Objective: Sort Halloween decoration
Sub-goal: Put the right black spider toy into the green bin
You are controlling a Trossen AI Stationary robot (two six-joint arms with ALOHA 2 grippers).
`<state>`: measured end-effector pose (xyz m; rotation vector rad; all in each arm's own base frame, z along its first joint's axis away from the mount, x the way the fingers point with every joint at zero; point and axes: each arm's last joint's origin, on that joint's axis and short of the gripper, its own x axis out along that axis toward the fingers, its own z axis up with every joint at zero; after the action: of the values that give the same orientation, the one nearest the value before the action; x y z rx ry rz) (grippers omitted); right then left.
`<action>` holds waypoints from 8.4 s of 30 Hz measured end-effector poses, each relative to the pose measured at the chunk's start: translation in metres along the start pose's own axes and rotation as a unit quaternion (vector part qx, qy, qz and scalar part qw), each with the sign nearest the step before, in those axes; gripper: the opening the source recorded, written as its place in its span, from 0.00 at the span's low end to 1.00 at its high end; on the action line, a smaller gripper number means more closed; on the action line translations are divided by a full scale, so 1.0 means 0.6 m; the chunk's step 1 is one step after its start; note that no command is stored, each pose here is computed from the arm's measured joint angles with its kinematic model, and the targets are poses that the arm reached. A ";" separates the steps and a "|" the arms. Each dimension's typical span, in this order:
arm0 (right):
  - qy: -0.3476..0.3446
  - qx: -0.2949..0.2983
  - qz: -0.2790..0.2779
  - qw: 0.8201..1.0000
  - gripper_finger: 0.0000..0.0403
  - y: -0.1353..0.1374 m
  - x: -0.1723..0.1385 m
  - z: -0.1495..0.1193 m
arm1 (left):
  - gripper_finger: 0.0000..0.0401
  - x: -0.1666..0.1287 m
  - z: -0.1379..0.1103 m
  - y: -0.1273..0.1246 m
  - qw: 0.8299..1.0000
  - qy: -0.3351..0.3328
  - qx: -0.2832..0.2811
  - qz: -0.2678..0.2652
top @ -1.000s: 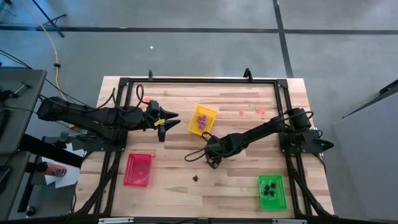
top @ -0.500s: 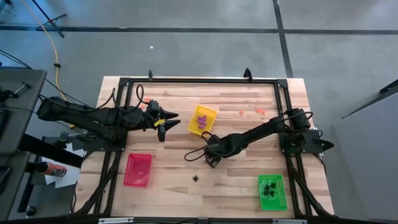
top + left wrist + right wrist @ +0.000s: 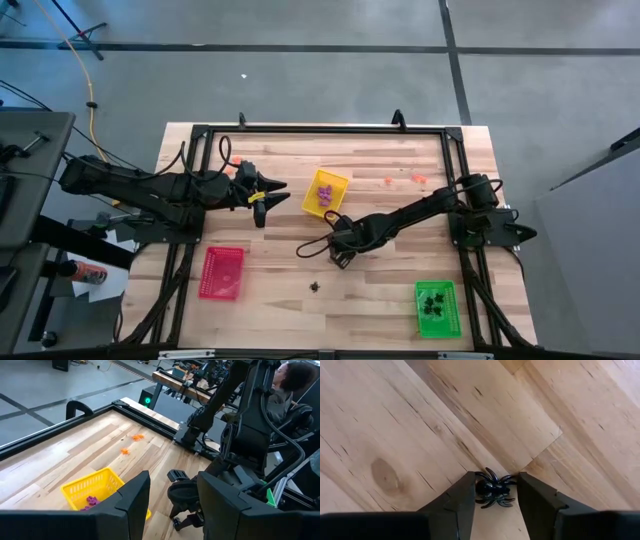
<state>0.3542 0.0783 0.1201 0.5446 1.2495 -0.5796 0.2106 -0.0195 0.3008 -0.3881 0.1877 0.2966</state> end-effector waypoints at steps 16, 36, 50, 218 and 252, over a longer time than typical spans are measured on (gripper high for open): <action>-0.008 -0.064 -0.002 0.998 0.28 0.019 -0.023 0.018 | 0.39 0.000 0.000 0.001 1.000 -0.003 0.000 0.006; -0.051 -0.093 0.009 0.994 0.28 0.021 -0.061 0.030 | 0.39 0.000 0.000 0.001 1.000 -0.003 0.000 0.007; -0.029 -0.258 0.083 0.962 0.29 0.022 -0.105 0.029 | 0.39 0.000 0.000 0.001 1.000 -0.003 0.000 0.007; -0.159 -0.229 0.100 0.955 0.00 -0.016 -0.206 0.030 | 0.39 0.000 -0.008 0.005 0.998 0.022 0.048 0.017; -0.514 -0.096 0.297 0.799 0.00 -0.142 -0.313 0.060 | 0.39 0.112 -0.018 -0.039 0.980 -0.095 0.112 -0.136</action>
<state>0.2827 0.0115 0.3051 0.3234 0.0533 -0.1307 0.2802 -0.0281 0.2830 -0.1575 -0.0214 0.0405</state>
